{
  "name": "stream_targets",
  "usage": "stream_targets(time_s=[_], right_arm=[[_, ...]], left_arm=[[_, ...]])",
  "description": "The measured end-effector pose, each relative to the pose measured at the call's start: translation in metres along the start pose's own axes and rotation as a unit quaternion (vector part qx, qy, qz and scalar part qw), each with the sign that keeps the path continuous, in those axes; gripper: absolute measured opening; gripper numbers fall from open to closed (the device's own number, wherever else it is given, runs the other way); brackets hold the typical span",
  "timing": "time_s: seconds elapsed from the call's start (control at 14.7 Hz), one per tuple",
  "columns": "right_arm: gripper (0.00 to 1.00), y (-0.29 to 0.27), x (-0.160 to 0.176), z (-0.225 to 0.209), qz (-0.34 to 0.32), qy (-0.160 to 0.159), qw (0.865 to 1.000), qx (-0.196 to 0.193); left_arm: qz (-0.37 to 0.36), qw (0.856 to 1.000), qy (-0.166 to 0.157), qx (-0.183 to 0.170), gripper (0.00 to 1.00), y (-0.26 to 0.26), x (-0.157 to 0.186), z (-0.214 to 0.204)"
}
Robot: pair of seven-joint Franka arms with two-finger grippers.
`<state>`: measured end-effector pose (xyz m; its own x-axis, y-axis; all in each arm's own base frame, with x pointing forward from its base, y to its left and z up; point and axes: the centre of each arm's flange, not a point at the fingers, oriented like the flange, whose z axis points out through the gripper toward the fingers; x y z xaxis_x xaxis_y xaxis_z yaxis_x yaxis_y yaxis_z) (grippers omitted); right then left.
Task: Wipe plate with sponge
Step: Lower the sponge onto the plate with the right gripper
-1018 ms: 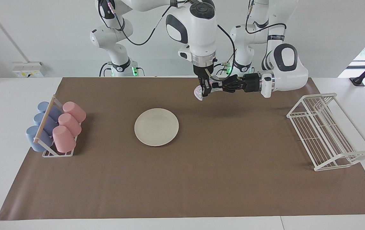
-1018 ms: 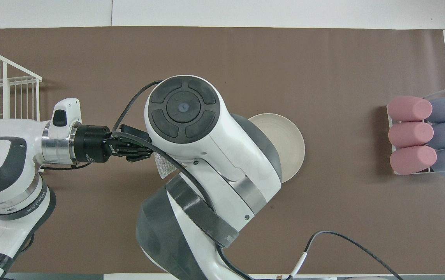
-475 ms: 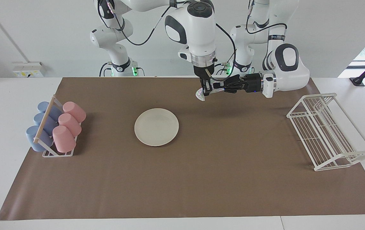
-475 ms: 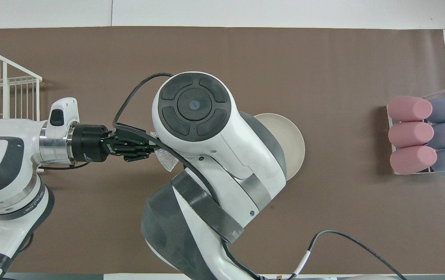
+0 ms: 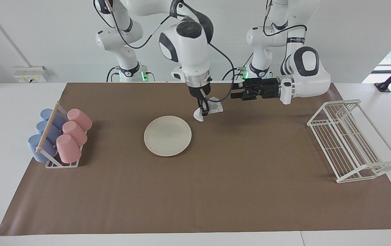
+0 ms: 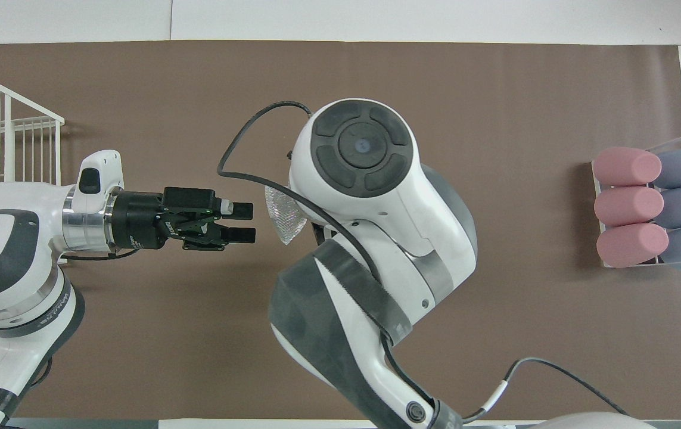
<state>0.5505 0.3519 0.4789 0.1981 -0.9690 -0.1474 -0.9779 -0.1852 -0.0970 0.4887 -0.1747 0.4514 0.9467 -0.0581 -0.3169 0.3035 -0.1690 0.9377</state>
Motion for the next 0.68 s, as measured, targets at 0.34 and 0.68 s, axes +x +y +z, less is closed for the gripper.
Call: stream_targets(time_s=[0.34, 0.68], right_arm=[[0.11, 0.045, 0.051, 0.068, -0.012, 0.003, 1.0, 0.012], [0.11, 0.077, 0.084, 0.116, -0.043, 0.014, 0.999, -0.004]], left_arm=[[0.0, 1.0, 0.0, 0.001, 1.0, 0.0, 0.0, 0.0], [0.013, 0.997, -0.002, 0.075, 1.0, -0.012, 0.0, -0.007]])
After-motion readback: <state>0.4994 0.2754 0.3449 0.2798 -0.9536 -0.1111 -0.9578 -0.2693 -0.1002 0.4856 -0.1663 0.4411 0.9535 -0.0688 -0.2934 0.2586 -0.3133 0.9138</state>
